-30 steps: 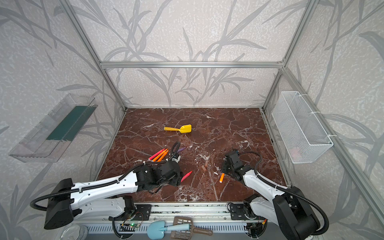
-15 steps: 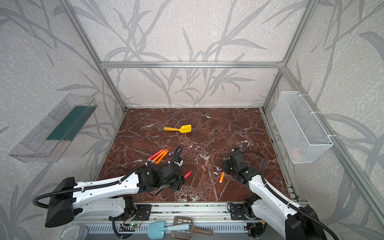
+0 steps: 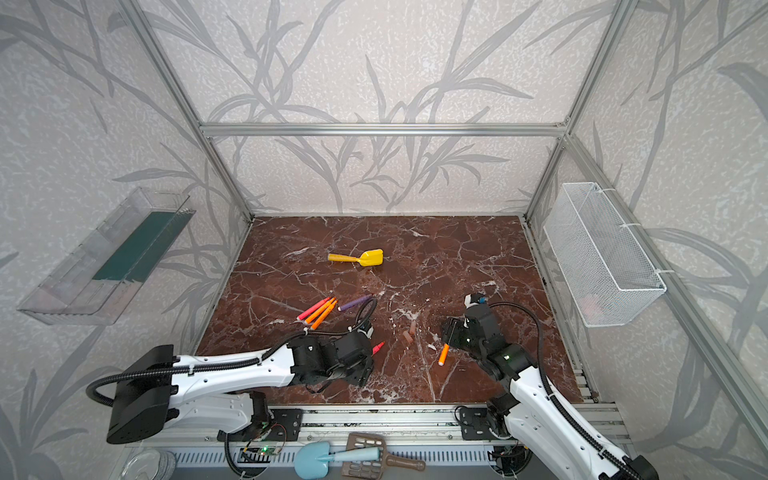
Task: Insert the pens into the pen caps
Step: 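Grasp the pink highlighter with the left gripper while the right gripper lowers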
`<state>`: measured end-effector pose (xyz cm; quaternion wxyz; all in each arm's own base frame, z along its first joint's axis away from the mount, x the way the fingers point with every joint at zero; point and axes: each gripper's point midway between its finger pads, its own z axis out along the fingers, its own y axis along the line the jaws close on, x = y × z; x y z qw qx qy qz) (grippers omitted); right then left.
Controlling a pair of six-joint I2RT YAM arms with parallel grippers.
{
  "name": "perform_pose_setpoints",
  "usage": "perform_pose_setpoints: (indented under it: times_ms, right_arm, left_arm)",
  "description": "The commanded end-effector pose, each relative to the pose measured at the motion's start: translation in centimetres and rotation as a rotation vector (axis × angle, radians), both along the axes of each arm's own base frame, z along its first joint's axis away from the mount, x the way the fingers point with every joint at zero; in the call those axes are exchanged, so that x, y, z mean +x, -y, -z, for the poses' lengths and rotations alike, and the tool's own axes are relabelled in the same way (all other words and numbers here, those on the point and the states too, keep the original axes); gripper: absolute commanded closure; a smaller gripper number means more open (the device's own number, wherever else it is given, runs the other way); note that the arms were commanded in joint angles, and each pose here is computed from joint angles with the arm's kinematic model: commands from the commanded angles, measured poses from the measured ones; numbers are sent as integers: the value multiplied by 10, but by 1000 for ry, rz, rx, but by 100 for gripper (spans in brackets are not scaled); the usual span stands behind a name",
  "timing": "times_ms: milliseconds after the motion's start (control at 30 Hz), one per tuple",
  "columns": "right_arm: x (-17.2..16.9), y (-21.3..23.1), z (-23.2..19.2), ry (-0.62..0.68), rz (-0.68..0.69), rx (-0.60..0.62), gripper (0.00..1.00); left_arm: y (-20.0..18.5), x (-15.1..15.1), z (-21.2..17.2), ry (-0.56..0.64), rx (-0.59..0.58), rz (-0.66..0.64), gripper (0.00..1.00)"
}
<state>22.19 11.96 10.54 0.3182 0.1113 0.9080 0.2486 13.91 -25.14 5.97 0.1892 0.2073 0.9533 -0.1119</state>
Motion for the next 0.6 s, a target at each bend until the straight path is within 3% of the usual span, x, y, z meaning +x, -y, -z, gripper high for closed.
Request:
perform_pose_setpoints:
  times_ms: [0, 433, 567]
  right_arm:
    - [-4, -7, -2, 21, -45, 18, 34]
    - [-6, -11, -3, 23, -71, 28, 32]
    - [-7, -10, -3, 29, -72, 29, 32]
  left_arm:
    - [0, 5, 2, 23, 31, -1, 27]
    - [-2, 14, 31, 20, 157, -26, 25]
    - [0, 13, 41, 0, 182, -24, 31]
